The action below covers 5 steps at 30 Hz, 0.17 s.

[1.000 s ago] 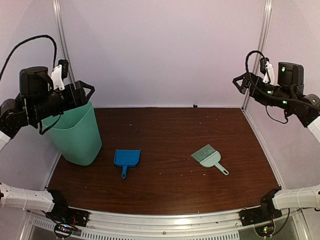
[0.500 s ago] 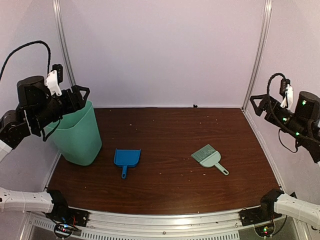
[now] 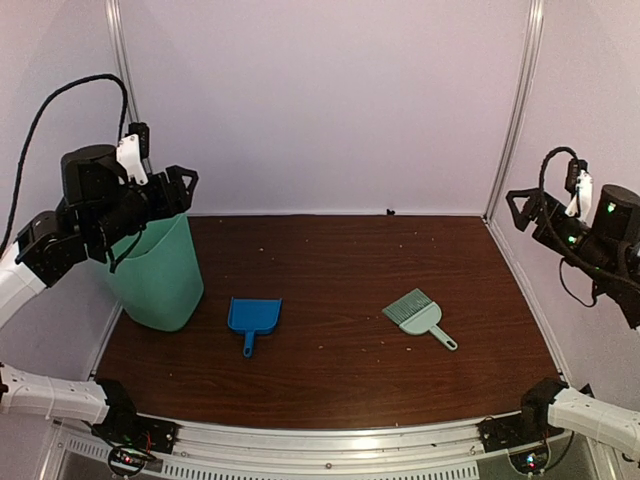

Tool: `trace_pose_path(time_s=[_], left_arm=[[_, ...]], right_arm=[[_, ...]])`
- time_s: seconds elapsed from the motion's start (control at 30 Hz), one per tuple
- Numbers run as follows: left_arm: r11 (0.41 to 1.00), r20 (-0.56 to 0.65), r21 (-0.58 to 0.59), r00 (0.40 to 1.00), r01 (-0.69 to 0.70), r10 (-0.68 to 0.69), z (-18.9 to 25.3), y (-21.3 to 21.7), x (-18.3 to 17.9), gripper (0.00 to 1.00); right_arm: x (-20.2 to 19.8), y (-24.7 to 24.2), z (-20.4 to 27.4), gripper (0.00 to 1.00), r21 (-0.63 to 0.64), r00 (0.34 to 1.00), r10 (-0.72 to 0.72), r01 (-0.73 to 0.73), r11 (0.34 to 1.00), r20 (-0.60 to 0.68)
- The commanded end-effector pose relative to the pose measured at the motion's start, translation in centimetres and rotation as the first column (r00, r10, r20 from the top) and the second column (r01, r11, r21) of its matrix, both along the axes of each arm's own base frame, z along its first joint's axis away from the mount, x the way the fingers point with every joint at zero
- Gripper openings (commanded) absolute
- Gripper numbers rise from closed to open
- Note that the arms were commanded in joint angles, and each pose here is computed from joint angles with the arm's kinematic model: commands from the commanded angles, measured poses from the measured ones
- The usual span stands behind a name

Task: Sweep away the paper scraps from the table
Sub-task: Reset both arms

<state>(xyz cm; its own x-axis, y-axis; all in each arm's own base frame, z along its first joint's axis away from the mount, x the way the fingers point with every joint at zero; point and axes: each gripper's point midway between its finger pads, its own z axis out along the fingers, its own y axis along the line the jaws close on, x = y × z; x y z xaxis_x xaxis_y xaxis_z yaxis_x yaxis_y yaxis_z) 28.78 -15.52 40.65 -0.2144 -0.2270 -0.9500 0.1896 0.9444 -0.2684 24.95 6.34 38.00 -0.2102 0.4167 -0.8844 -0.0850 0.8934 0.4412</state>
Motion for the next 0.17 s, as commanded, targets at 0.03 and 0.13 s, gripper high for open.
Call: trace_pose_path(time_s=[0.03,0.13], left_arm=[[1.000,0.049,-0.018,0.999,-0.011,0.012,1.53,0.02,0.34,0.98],[1.000,0.047,-0.015,0.999,-0.011,0.012,1.44,-0.03,0.40,0.98]], right_arm=[[0.48,-0.28,-0.37,1.00,-0.012,1.000,-0.024,0.023,1.000,-0.008],[0.70,-0.19,-0.48,1.00,-0.011,1.000,-0.024,0.024,1.000,-0.016]])
